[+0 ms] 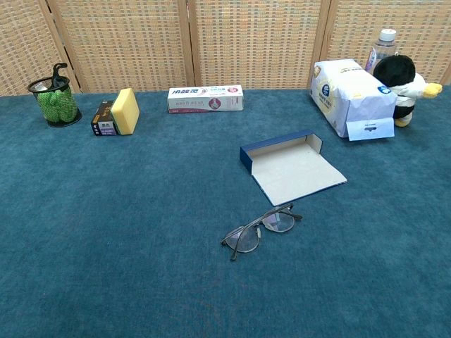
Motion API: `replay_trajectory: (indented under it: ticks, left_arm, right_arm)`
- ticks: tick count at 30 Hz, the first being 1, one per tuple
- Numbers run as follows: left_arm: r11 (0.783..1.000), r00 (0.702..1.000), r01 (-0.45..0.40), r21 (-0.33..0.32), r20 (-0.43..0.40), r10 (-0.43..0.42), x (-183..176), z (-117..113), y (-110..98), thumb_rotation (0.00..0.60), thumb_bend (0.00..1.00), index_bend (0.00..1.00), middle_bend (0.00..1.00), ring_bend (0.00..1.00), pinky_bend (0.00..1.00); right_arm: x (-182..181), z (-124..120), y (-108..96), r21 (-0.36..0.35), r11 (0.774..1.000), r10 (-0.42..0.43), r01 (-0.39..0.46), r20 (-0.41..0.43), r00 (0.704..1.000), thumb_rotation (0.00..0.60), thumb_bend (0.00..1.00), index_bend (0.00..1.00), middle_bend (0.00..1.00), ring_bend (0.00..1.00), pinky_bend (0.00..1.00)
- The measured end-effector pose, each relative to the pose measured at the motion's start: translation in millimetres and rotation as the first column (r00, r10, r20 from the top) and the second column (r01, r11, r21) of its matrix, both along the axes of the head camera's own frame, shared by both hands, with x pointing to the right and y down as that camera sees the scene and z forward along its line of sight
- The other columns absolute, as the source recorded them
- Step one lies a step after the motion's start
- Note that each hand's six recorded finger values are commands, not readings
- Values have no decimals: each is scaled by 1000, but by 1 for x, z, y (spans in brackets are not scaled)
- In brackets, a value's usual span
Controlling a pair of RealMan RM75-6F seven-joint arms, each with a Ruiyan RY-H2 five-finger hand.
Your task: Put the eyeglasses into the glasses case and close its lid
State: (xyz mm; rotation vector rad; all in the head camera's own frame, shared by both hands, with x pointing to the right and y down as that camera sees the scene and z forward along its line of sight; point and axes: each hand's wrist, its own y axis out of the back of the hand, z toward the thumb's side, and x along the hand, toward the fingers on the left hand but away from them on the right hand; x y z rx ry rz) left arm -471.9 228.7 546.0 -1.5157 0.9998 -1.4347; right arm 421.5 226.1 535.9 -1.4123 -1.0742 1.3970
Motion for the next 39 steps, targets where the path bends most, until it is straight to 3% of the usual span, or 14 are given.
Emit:
replay_trajectory:
  ticks: [11, 14, 17, 20, 23, 30, 33, 36, 39]
  left_arm:
    - [1000, 1000, 2, -12, -13, -2, -1, 0, -1, 600, 0, 0, 0, 0, 0]
    - [1000, 1000, 10, -12, -11, -10, -1, 2, -1, 600, 0, 0, 0, 0, 0]
    - [1000, 1000, 4, -10, -9, -4, 1, 4, -3, 600, 0, 0, 0, 0, 0]
    - [1000, 1000, 4, -2, -13, -4, 1, 3, -4, 600, 0, 0, 0, 0, 0]
    - [1000, 1000, 9, 11, -20, -9, 0, 1, -6, 600, 0, 0, 0, 0, 0]
    - [1000, 1000, 21, 19, -23, -20, -2, 2, -12, 600, 0, 0, 0, 0, 0]
    - [1000, 1000, 24, 6, -17, -24, -2, 6, -13, 600, 0, 0, 0, 0, 0]
    - [999, 999, 31, -8, -9, -31, -3, 10, -15, 600, 0, 0, 0, 0, 0]
    - [999, 999, 38, -18, -2, -38, -5, 14, -17, 600, 0, 0, 0, 0, 0]
  right_arm:
    - [-1, 5, 0, -35, 999, 3, -3, -12, 1000, 600, 0, 1, 0, 0, 0]
    - [-14, 11, -4, -51, 997, -61, 61, 4, 998, 600, 0, 62, 0, 0, 0]
    - [-39, 22, -13, -77, 981, -175, 178, 36, 984, 600, 0, 170, 0, 0, 0]
    - [-70, 36, -26, -111, 951, -280, 290, 96, 955, 600, 0, 268, 0, 0, 0]
    - [-104, 51, -37, -147, 905, -379, 400, 151, 913, 600, 51, 336, 0, 0, 0]
    - [-193, 89, -49, -201, 754, -586, 625, 223, 779, 600, 242, 405, 5, 0, 0]
    - [-221, 105, -48, -214, 702, -642, 680, 223, 733, 600, 305, 405, 12, 0, 0]
    - [-240, 124, -49, -232, 667, -676, 708, 209, 706, 600, 355, 405, 13, 0, 0]
    - [-255, 141, -51, -251, 652, -688, 715, 198, 698, 600, 364, 405, 15, 0, 0]
